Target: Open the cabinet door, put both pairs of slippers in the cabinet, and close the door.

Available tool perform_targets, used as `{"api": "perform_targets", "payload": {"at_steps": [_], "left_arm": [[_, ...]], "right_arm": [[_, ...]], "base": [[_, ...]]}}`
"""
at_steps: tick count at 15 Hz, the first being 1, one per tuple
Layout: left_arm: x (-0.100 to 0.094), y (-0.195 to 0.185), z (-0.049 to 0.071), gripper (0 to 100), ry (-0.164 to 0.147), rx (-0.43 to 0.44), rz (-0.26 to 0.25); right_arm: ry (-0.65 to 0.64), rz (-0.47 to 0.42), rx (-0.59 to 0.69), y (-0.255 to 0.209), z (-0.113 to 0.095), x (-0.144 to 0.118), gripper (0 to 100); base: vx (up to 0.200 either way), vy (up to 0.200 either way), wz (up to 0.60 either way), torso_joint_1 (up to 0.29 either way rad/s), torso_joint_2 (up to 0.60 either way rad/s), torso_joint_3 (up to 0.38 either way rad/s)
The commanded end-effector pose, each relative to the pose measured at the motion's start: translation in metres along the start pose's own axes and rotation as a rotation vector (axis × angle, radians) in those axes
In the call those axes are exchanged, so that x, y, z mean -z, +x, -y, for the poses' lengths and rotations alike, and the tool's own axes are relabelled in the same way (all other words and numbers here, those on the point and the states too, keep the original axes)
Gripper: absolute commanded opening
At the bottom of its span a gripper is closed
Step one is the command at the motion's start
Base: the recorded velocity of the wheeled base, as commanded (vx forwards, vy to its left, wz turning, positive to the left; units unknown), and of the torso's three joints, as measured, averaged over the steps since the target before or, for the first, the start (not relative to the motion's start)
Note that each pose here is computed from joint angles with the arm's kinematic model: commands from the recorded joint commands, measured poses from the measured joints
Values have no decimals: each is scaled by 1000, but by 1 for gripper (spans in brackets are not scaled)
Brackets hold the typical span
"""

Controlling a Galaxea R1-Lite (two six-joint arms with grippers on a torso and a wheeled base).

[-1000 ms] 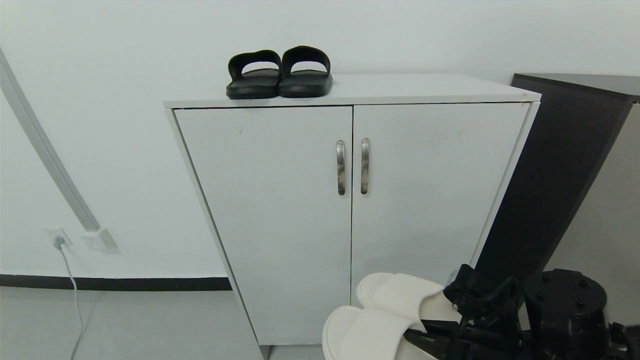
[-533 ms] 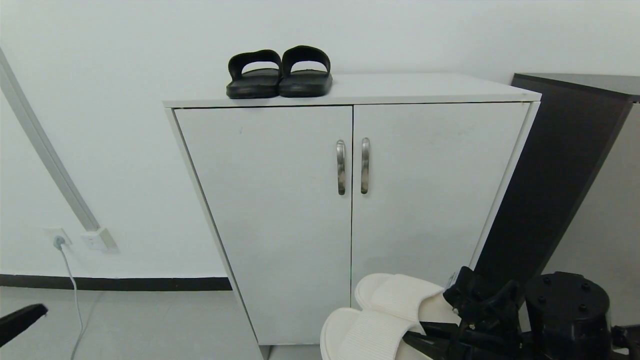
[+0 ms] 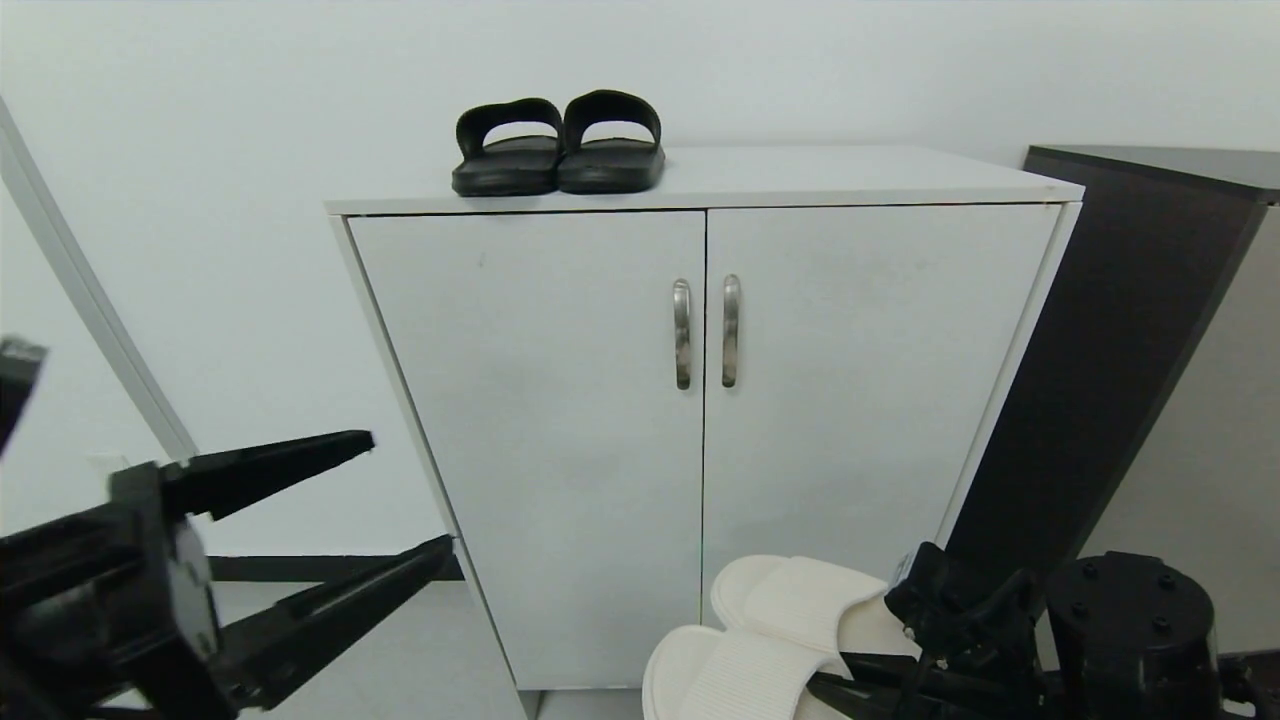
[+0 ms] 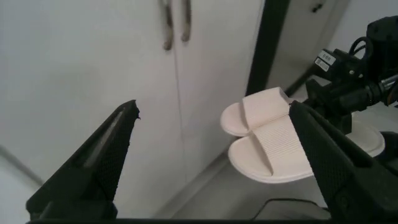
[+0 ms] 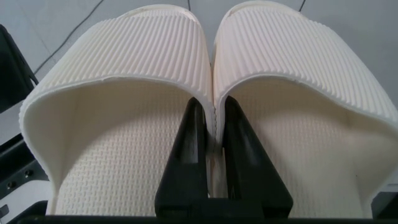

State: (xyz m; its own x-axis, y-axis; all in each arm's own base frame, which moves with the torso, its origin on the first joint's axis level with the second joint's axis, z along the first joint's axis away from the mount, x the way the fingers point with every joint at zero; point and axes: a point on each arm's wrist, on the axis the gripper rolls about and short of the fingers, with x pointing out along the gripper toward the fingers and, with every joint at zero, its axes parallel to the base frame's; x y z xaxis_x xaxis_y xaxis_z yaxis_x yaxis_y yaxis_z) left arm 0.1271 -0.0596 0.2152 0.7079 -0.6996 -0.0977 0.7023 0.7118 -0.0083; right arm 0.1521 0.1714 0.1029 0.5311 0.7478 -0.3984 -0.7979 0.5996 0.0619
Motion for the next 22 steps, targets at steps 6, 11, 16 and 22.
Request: {"api": "perform_targets", "payload": {"at_steps": [6,11,16,22], "left_arm": [[-31,118,17,100,-37,252,-42],[-44,167,26,100,-138,394,-21],[-59,194,24,100,-262,464,-7],[-65,200,29,100,-268,299,15]], "right_arm": [[1,-13,-1,2,0,2,0],[3,-16,0,2,0,3,0],[5,-32,1,4,1,6,0],[7,-43,4,5,1,8,0]], "base": [[0,0,0,0,0,0],[0,0,0,0,0,0],[0,0,0,0,0,0],[0,0,0,0,0,0]]}}
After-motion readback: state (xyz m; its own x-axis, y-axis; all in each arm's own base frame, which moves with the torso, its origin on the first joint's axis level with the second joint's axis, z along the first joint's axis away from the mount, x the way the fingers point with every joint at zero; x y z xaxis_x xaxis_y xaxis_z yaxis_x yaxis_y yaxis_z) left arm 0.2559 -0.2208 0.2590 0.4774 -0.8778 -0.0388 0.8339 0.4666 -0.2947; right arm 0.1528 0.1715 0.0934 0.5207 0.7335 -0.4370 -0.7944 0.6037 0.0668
